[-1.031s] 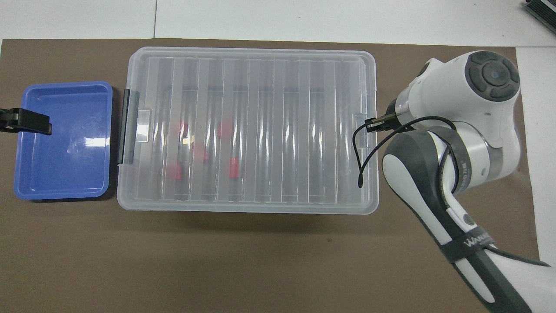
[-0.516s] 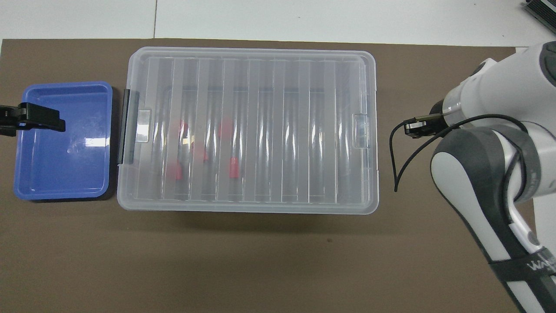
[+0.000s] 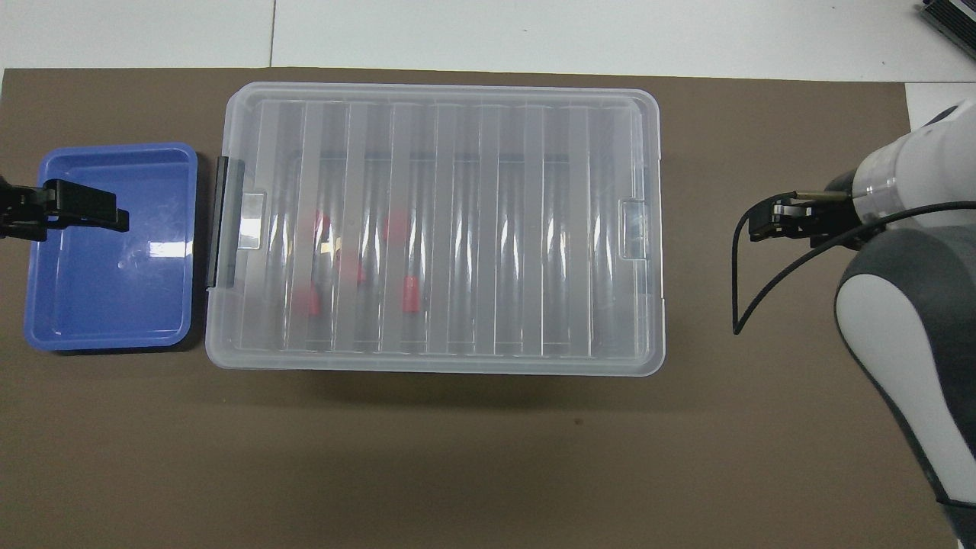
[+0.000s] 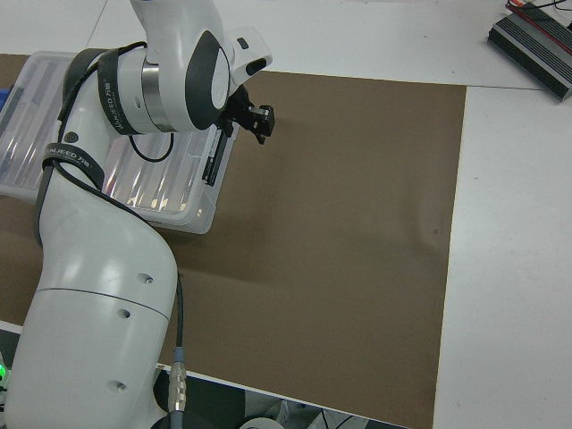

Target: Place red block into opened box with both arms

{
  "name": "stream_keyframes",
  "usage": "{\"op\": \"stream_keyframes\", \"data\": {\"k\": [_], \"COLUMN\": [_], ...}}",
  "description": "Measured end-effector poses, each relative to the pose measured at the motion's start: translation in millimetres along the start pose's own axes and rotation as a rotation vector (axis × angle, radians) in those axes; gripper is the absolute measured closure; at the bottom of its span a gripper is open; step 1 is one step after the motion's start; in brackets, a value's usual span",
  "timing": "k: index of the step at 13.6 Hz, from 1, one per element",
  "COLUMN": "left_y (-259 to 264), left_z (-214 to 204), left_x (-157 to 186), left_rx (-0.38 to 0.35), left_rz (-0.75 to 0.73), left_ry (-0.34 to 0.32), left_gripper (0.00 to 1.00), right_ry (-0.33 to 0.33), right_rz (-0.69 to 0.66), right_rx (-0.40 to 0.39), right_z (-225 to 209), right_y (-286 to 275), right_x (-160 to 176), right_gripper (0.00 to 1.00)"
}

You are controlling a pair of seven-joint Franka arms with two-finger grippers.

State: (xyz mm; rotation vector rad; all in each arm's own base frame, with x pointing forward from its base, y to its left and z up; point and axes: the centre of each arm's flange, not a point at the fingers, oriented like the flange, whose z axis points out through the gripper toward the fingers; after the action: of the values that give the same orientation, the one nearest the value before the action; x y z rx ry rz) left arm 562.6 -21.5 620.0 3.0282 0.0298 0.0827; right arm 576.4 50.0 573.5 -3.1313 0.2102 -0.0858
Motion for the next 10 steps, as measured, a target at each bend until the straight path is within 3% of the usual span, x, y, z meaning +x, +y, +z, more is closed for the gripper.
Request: {"op": "stream_keyframes", "data": {"k": [2, 10], "left_y": [1.4, -6.1], "left_z": [0.1, -0.7], "left_x": [-0.1, 0.3], "left_rx": [0.000, 0.001], "left_rz": [0.002, -0.015], "left_ry": [0.000, 0.001], "left_gripper": [0.00, 0.00], "right_ry": [0.017, -0.010], "right_rz": [0.014, 0.044], "right_rx": [0.003, -0.020], "right_z": [-14.2, -55.7], "right_y": [7.5, 28.8], "right_x": [3.1, -5.7], "right_gripper": [0.00, 0.00]}}
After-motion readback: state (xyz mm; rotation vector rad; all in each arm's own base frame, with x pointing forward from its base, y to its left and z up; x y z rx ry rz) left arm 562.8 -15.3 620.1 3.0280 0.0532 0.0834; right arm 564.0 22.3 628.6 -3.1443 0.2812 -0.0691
